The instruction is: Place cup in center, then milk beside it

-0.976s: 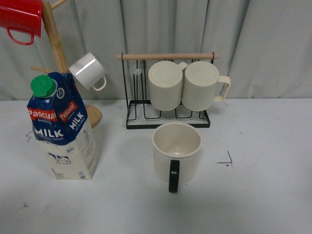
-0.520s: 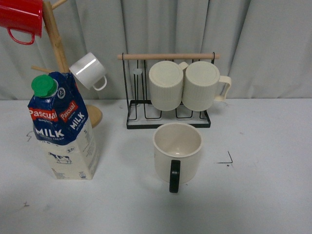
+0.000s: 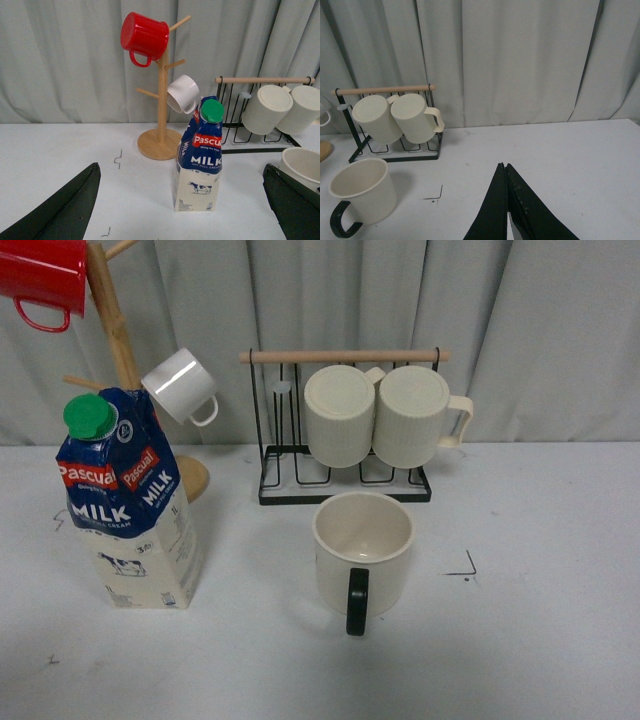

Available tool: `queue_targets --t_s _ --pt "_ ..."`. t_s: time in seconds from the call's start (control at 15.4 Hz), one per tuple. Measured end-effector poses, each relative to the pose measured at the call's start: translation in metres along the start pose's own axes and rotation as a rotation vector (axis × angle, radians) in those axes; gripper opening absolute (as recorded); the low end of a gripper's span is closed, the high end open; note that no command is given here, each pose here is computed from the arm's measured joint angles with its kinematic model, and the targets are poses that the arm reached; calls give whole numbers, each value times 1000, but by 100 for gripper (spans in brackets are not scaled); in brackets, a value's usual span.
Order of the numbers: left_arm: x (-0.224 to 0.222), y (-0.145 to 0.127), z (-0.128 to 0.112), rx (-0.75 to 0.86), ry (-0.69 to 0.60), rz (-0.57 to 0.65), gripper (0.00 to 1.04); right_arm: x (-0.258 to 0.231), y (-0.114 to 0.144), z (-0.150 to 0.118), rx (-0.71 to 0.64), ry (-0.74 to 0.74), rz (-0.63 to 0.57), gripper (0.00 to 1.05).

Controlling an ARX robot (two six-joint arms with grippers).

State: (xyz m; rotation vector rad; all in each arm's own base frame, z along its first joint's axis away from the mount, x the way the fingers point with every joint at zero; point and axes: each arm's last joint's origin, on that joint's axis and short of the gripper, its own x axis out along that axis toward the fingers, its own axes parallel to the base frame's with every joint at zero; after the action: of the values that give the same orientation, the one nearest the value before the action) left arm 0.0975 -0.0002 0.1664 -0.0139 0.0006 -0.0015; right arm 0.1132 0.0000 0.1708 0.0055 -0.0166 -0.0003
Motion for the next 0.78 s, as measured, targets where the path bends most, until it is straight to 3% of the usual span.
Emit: queue_targets --t_s 0.52,0.59,0.78 --pt "0 0 0 0 0 0 98 -13 0 -7 0 57 0 2" --pt "0 0 0 0 1 0 98 -16 0 -2 0 -6 1 2" --pt "0 0 0 0 0 0 98 -16 0 -3 0 10 0 2"
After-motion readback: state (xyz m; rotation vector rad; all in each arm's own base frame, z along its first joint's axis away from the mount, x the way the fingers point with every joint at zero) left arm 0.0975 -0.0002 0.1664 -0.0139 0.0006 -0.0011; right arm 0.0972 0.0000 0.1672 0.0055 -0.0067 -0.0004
